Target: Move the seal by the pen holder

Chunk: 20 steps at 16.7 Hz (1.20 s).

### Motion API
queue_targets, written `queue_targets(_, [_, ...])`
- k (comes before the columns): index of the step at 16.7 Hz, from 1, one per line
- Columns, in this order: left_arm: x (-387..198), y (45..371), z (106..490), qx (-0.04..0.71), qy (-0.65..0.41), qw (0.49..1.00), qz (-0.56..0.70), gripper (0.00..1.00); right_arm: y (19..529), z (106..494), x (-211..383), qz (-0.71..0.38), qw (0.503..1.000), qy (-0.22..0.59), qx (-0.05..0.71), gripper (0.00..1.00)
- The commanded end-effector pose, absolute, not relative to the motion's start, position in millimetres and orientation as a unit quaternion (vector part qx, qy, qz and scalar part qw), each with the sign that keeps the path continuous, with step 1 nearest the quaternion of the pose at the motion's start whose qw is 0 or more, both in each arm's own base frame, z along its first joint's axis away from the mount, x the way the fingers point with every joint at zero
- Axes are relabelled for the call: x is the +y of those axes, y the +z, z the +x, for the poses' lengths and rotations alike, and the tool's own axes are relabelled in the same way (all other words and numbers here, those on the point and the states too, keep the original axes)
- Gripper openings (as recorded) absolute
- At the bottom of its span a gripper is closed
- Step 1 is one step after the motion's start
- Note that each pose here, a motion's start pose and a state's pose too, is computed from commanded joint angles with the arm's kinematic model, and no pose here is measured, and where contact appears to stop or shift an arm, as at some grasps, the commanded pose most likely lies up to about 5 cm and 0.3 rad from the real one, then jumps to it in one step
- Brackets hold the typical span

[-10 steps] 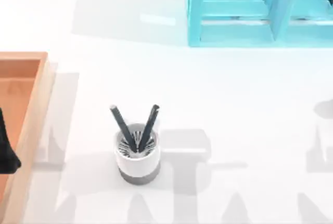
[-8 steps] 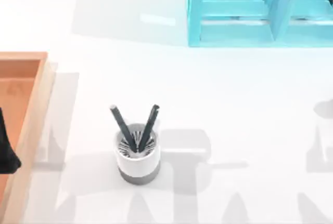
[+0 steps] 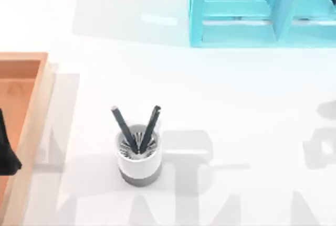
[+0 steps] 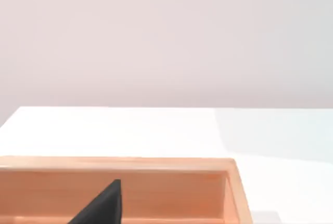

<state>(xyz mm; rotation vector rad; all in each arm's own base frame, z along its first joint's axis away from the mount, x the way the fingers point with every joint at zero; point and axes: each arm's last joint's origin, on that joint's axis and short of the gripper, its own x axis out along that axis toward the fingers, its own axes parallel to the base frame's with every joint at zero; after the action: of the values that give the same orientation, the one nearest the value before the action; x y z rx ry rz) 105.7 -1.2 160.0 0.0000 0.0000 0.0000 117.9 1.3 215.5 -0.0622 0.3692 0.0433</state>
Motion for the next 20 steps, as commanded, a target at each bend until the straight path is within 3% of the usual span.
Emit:
queue_targets(6, [-1, 160, 106, 0.0, 0.0, 1.0, 0.0, 1.0, 268, 185, 3, -0.047, 0.885, 0.048, 0.461, 1.0])
queue_targets(10, [-1, 160, 106, 0.0, 0.0, 1.0, 0.0, 1.0, 281, 250, 0, -0.041, 0.805, 0.051, 0.59, 1.0])
queue_targets(15, [-1, 160, 106, 0.0, 0.0, 1.0, 0.0, 1.0, 272, 330, -13, -0.023, 0.731, 0.036, 0.681, 1.0])
queue_targets(20, [-1, 160, 106, 0.0, 0.0, 1.0, 0.0, 1.0, 256, 384, -33, -0.004, 0.708, 0.009, 0.706, 1.0])
